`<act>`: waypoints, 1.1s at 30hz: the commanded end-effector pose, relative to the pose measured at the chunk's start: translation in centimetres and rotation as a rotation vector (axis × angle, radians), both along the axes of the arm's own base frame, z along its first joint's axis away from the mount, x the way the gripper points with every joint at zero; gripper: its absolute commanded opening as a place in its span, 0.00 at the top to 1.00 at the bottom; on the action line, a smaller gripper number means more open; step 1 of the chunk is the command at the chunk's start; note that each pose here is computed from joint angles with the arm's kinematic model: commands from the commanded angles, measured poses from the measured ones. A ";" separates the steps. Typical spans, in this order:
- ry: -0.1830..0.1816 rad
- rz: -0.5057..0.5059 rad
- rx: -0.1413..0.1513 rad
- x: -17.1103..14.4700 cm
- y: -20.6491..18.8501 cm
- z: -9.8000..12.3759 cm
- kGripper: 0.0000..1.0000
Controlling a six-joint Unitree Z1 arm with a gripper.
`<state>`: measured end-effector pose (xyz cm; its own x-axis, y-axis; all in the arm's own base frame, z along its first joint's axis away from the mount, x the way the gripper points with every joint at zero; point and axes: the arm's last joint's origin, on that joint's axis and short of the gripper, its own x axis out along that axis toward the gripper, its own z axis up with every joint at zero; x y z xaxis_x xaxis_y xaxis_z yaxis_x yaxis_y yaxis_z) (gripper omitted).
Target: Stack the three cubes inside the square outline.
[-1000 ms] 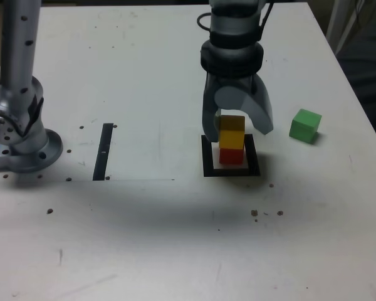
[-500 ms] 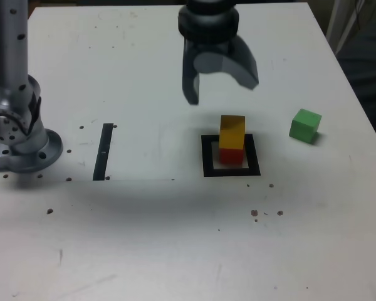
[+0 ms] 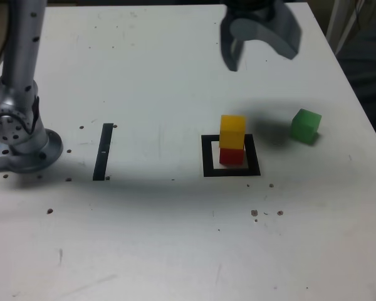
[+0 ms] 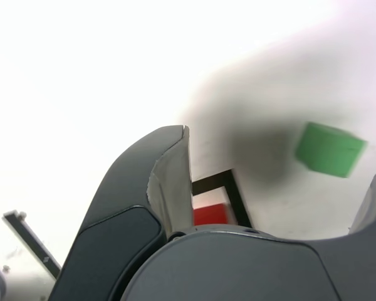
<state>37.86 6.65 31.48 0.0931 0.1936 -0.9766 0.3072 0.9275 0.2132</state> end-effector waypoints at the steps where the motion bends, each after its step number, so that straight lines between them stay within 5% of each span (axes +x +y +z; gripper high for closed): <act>1: 0.012 -0.022 -0.004 0.7 0.2 -0.3 0.00; 17: 0.089 -0.205 -0.028 8.0 -2.0 -3.3 0.00; 33: 0.155 -0.221 -0.079 10.7 -2.6 -8.0 0.01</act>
<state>48.47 4.25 23.70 -0.0232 0.1097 -0.9937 0.5224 0.8488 0.0815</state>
